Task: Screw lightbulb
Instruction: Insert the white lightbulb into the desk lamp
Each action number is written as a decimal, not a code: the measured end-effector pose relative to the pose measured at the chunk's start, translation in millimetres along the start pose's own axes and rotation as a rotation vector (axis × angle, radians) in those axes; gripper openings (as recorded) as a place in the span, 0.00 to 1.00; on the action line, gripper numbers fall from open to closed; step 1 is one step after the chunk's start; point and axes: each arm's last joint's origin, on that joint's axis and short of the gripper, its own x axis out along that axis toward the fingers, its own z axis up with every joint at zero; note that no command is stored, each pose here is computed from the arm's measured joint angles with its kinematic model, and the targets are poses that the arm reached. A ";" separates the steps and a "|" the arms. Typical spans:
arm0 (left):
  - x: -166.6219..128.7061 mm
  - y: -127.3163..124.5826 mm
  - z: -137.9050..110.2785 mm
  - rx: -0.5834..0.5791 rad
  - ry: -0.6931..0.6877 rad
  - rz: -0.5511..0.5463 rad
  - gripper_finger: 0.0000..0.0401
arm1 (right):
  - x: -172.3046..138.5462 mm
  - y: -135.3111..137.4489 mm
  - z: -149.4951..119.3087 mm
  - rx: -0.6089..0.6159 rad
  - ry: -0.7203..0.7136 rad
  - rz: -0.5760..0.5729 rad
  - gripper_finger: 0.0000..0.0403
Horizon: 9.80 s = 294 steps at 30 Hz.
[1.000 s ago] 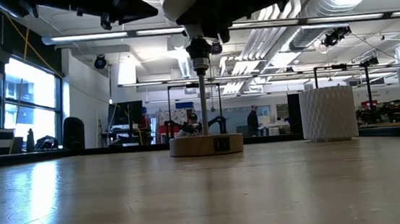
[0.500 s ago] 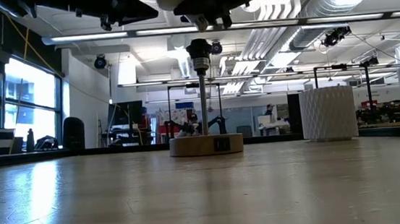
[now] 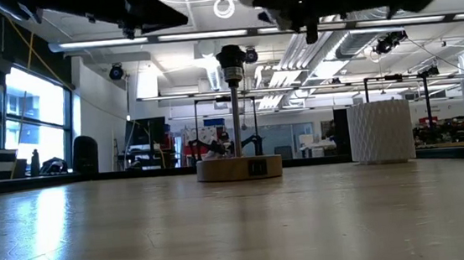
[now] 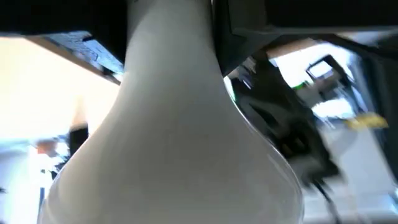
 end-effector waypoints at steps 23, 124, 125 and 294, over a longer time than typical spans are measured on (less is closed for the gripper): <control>91.6 -57.4 -34.9 0.030 -0.236 -0.242 0.29 | -7.6 26.9 17.1 0.009 -0.255 0.323 0.34; 76.5 -38.5 -13.7 -0.164 -0.117 -0.315 0.24 | 28.3 55.8 42.4 -0.225 0.243 0.232 0.40; 76.5 -38.5 -13.7 -0.163 -0.117 -0.314 0.24 | 28.5 55.9 42.3 -0.223 0.241 0.231 0.39; 2.8 31.3 59.2 0.056 0.019 -0.058 0.21 | 73.4 -39.3 8.6 -0.144 0.325 0.267 0.49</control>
